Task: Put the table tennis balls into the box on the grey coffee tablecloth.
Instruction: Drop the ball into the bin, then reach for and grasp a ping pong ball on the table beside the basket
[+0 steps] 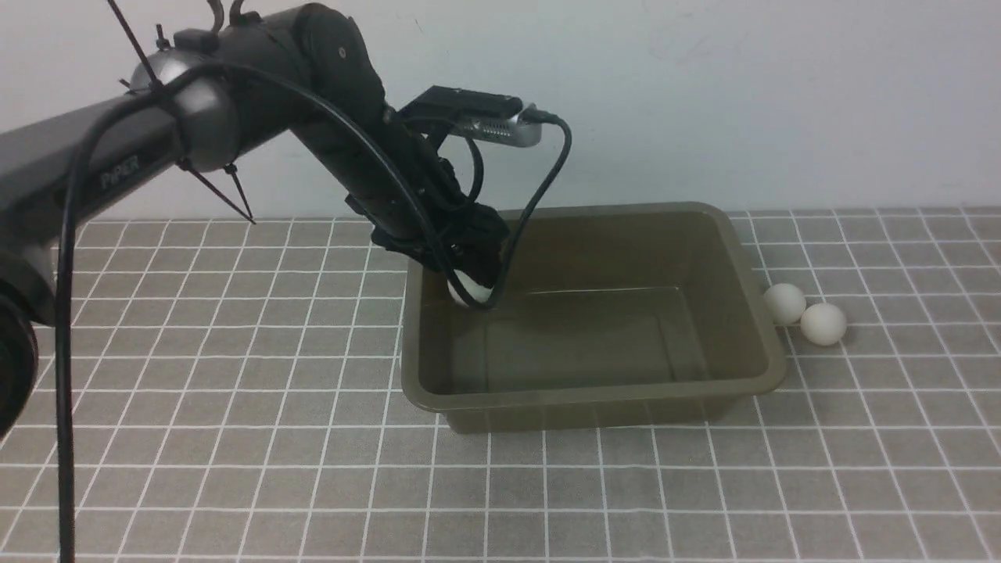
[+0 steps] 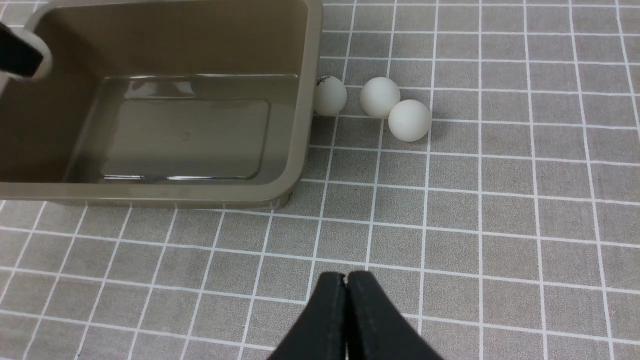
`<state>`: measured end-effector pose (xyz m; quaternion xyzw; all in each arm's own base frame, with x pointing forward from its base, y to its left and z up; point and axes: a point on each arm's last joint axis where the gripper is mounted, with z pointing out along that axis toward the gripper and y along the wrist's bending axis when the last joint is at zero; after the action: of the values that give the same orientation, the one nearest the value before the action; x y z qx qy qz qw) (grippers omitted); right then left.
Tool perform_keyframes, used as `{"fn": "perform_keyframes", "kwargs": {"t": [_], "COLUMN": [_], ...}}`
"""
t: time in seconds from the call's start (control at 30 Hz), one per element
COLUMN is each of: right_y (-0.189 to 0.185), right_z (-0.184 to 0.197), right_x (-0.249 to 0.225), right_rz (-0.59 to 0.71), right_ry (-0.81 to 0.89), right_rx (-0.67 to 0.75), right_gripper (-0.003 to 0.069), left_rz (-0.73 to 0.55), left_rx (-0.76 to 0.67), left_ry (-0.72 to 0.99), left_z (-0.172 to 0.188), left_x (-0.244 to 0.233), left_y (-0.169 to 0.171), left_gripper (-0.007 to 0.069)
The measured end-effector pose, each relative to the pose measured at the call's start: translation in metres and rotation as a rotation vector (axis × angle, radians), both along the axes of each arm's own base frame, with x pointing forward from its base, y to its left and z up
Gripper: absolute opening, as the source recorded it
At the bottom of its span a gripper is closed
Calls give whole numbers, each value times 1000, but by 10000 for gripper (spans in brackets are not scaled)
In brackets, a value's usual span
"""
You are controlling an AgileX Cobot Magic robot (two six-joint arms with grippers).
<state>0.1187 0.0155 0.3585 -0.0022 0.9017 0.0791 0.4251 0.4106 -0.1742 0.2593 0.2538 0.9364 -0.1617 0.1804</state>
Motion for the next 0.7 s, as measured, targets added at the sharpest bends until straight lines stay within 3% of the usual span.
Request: {"fn": "perform_keyframes", "kwargs": {"t": [0.07,0.13,0.2,0.23,0.3,0.4,0.47,0.57,0.7], "right_y": [0,0,0,0,0,0,1,1,2], "right_z": [0,0,0,0,0,0,0,0,1], "right_x": [0,0,0,0,0,0,0,0,0], "right_rz": [0,0,1,1,1,1,2,4,5], "right_ry": [0,-1,-1,-1,-1,-1,0,0,-11], "right_rx": [0,1,4,4,4,4,8,17,33], "right_gripper": [-9,-9,-9,-9,-9,-9,-9,-9,-9], "left_rz": [64,134,189,239,308,347,303,187,4], "left_rx": [92,152,194,206,199,155,95,-14,-134], "left_ry": [28,50,62,75,131,224,302,345,192], "left_z": [11,18,20,19,9,-12,-33,-52,-67], "left_x": [1,3,6,8,7,1,-9,-20,-17], "left_y": [20,40,67,86,116,147,156,148,124], "left_gripper": [494,435,294,159,50,8,-3,-5,20]}}
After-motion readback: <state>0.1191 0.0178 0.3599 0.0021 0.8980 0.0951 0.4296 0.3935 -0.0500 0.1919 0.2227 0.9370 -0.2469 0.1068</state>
